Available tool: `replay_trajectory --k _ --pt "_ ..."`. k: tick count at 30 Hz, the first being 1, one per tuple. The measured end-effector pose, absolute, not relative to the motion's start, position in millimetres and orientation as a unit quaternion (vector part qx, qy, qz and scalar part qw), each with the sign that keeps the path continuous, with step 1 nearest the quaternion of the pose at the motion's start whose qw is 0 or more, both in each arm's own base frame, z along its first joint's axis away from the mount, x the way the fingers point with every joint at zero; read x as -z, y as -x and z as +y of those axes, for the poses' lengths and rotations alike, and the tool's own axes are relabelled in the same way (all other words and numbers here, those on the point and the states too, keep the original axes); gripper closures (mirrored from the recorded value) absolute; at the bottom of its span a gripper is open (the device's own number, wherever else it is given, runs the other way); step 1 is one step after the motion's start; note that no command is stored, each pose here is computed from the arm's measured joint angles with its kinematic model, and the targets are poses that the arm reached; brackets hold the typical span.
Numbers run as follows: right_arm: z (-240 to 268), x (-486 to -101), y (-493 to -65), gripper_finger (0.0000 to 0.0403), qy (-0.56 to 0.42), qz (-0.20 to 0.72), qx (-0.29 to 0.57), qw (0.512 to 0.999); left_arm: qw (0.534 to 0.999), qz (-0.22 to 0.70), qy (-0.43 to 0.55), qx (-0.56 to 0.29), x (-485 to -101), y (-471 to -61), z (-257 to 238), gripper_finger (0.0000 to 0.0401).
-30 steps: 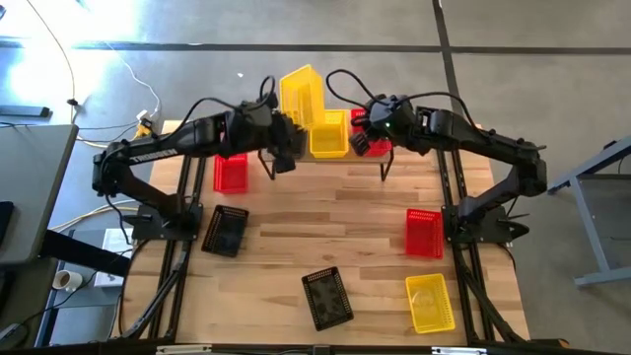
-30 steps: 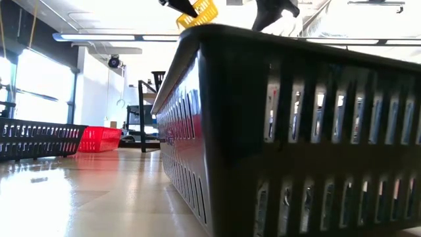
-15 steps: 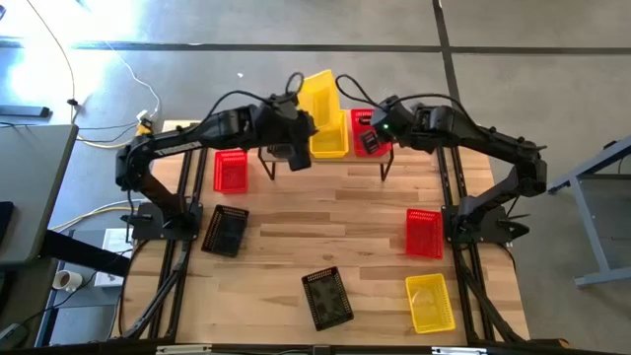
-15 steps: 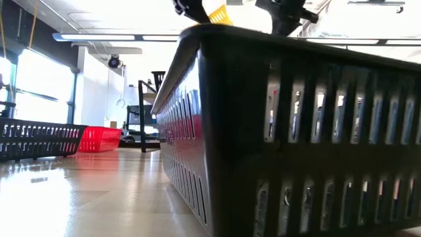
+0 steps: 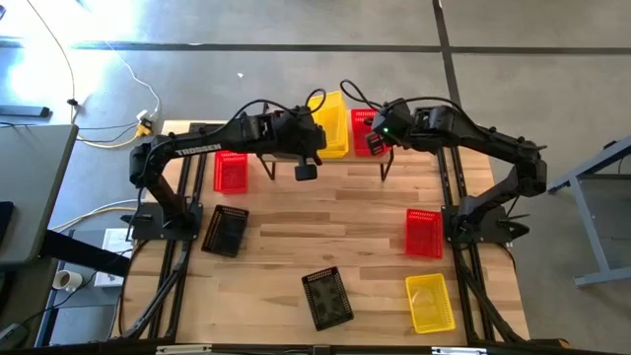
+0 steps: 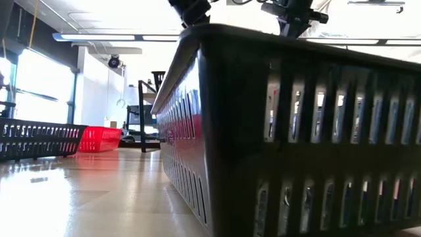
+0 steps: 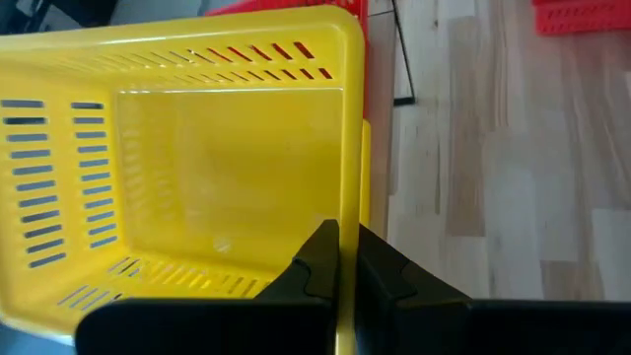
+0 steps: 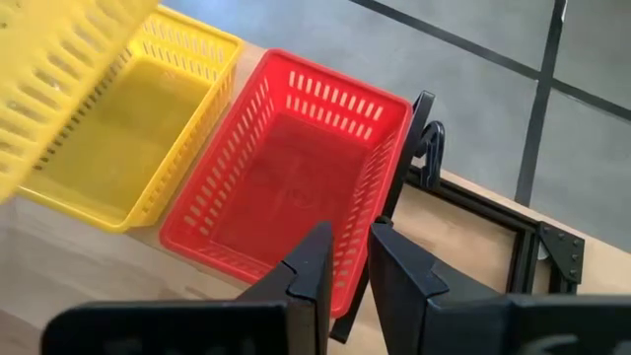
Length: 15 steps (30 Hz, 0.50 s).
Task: Stack baskets on shelf by color
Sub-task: Stack the left yellow bin on top of the yellow bin on the shelf
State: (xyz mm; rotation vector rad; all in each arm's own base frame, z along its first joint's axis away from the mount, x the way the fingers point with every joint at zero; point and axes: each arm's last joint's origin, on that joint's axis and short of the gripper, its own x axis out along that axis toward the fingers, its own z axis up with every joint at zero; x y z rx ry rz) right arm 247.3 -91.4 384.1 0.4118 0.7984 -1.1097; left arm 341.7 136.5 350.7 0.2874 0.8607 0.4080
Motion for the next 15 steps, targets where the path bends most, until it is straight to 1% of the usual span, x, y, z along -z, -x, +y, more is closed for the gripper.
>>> replay_trajectory --k 15 --pt "-91 -384 -247 0.0347 -0.200 0.361 0.511 0.754 0.867 0.444 -0.135 -0.182 -335 -346 145 0.0401"
